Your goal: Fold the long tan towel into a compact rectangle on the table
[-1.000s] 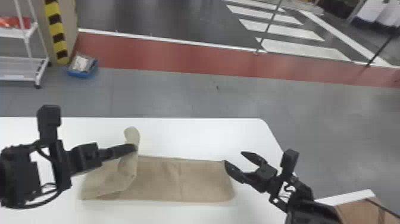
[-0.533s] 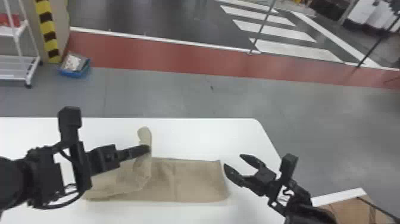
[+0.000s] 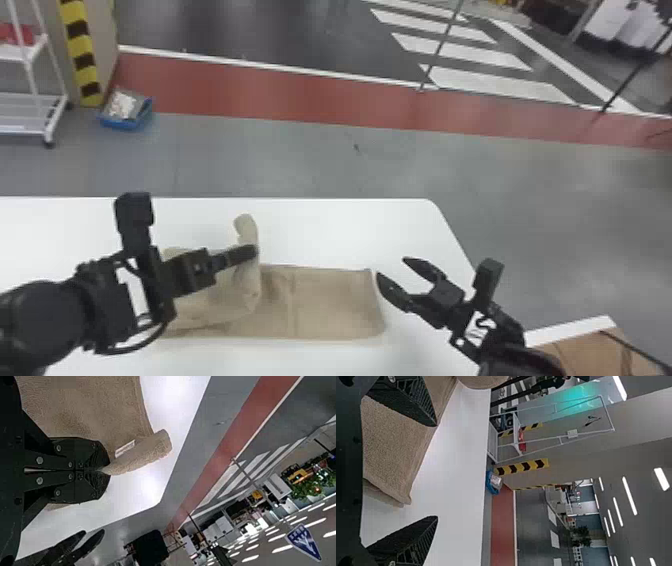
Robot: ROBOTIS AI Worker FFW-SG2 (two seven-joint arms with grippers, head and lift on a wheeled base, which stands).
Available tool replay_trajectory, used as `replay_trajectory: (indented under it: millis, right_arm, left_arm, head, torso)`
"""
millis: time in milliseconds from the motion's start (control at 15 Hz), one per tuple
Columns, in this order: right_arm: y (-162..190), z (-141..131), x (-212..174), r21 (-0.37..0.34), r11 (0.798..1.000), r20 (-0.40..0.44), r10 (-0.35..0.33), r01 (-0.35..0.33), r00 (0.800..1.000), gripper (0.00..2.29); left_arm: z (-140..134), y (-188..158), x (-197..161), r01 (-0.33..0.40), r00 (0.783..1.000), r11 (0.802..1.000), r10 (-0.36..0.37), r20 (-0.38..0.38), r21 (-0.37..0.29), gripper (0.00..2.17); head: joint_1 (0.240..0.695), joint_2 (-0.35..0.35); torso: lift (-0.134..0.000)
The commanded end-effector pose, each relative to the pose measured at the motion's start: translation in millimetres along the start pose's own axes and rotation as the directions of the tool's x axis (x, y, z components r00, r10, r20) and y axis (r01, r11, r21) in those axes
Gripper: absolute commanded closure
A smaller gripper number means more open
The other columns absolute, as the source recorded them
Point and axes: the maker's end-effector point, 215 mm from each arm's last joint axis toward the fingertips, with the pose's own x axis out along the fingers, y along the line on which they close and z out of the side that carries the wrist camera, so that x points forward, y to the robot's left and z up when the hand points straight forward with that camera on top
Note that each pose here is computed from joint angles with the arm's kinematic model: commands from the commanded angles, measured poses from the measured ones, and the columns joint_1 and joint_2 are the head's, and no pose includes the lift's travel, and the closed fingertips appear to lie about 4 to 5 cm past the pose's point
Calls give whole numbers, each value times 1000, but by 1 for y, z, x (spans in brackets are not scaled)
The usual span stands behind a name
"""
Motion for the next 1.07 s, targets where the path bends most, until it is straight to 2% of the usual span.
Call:
replay_trajectory:
  millis: [0, 133, 333, 400, 467, 600, 733, 867, 1000]
  right_arm:
    - [-1, -2, -3, 6, 1000, 1, -4, 4, 1000, 46]
    - [-1, -5, -3, 18, 1000, -7, -2, 2, 1000, 53]
    - [6, -12, -4, 42, 999, -17, 7, -6, 1000, 36]
    - [12, -13, 0, 54, 998, -12, 13, -12, 1000, 36]
    - [21, -15, 5, 62, 998, -8, 23, -23, 1000, 36]
    - [31, -16, 12, 70, 997, -4, 39, -38, 999, 43]
    - [35, -17, 15, 69, 997, -4, 45, -45, 999, 56]
    - [44, -19, 19, 79, 995, -3, 59, -59, 998, 60]
    - [63, -26, 24, 100, 992, 0, 82, -81, 997, 60]
  left_arm:
    - [-16, -5, 4, 7, 999, 1000, -7, -44, 10, 1619]
    - [-29, -9, 3, 23, 997, 1000, -23, -80, -1, 1619]
    - [-40, -13, 4, 39, 995, 999, -41, -92, -15, 1598]
    - [-44, -11, 4, 39, 994, 999, -41, -98, -21, 1308]
    - [-47, -11, 3, 46, 994, 999, -48, -98, -25, 687]
    - [-51, -9, 4, 47, 994, 998, -51, -101, -36, 583]
    - [-56, -13, 8, 64, 992, 997, -67, -104, -40, 63]
    - [-69, -21, 12, 101, 986, 994, -107, -125, -51, 26]
    - [-76, -31, 5, 162, 979, 982, -172, -113, -97, 26]
  head:
    - [695, -350]
    - [695, -350]
    - [695, -350]
    - [695, -350]
    - [695, -350]
    - [695, -350]
    - [695, -350]
    - [695, -350]
    - [695, -350]
  torso:
    - [0]
    - [0]
    - [0]
    - [0]
    - [0]
    - [0]
    - [0]
    - [0]
    - [0]
